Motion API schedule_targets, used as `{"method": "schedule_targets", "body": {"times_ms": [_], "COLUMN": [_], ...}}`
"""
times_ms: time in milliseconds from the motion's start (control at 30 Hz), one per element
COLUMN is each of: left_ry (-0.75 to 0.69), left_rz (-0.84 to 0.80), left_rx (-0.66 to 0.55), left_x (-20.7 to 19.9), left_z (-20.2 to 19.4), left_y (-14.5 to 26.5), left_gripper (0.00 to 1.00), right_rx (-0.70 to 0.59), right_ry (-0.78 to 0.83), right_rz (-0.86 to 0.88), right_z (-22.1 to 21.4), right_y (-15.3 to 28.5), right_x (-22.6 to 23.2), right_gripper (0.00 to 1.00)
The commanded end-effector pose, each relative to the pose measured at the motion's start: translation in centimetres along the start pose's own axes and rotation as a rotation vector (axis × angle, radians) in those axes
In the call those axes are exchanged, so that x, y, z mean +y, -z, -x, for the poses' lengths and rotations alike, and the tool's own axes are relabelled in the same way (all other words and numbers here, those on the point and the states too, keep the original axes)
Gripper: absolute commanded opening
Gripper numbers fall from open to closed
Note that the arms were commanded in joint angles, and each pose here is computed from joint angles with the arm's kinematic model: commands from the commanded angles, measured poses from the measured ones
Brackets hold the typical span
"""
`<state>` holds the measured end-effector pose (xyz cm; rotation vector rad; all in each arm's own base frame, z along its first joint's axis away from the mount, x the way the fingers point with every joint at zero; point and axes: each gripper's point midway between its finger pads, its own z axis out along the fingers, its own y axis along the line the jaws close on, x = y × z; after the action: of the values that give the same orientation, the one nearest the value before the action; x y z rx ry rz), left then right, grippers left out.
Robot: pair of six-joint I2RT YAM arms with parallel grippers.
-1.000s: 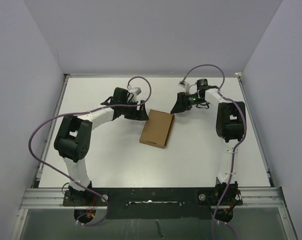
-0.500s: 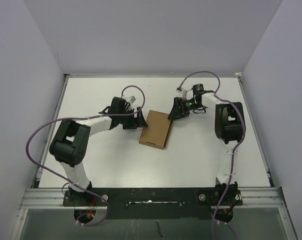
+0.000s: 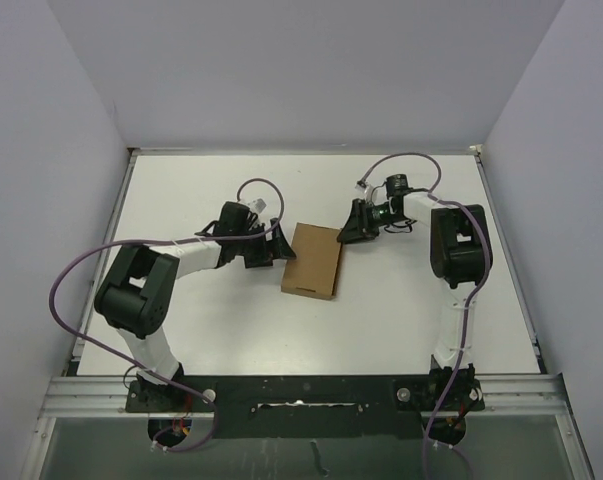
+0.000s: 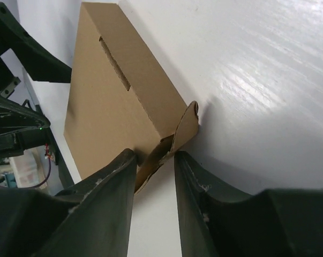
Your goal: Fold the paper box
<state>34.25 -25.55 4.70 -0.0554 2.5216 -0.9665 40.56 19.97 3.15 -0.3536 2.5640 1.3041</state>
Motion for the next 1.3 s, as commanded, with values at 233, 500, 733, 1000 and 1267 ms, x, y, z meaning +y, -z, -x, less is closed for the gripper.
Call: {"method": "schedule_targets", "body": {"times_ms": [233,500,733,1000,1267], "left_ry": [0.065,0.138,0.18,0.155,0.091], "left_rz": [-0.225,-0.17,-0.248,-0.363,-0.414], "left_rx": [-0.075,-0.014,-0.032,-0.009,0.023], "left_x": [-4.9,-4.9,-6.1,-8.8,-10.0], "left_z": [0.9,-0.9,-1.0,-0.1,0.7], "left_y": [1.5,-0.3,-1.0,-3.1,-4.9], "left_gripper": [0.88,0.88,0.88,0.76,0.46], "right_rx": [-0.062,-0.087,-0.098,-0.102,-0.113], "right_ry": [-0.108,-0.194,-0.233,-0.237,-0.205], "right_rz": [0.031,0.087,0.119,0.139,0.15], "right_z": [-0.9,-1.4,-1.8,-1.7,-1.2], "right_y": [1.4,1.8,2.1,2.2,2.5], "right_x": [-2.5,-3.3,-3.8,-3.7,-3.3], "right_gripper": [0.29,0.28,0.25,0.25,0.28]}}
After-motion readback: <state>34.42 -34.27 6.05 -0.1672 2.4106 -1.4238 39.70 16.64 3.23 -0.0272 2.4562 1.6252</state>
